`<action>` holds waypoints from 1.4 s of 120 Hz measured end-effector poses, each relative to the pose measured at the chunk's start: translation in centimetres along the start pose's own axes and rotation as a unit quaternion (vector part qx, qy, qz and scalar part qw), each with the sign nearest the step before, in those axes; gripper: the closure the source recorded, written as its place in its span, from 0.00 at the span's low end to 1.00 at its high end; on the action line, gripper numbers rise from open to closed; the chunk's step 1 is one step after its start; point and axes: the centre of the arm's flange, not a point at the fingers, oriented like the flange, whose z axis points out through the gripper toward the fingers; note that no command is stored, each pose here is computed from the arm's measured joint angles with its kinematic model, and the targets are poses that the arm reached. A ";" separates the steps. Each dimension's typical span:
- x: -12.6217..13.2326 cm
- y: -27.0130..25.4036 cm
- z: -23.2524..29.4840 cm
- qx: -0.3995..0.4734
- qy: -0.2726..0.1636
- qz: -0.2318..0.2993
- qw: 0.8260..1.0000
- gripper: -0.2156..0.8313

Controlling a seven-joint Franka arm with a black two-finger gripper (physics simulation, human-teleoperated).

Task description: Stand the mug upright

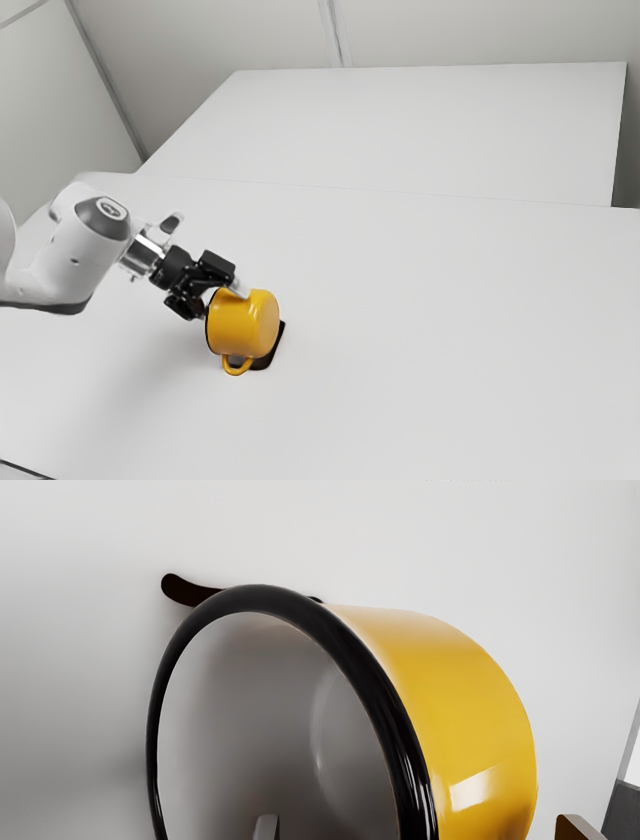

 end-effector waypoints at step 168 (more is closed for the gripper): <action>0.3 18.0 -1.6 0.321 -0.065 0.304 0.895 0.95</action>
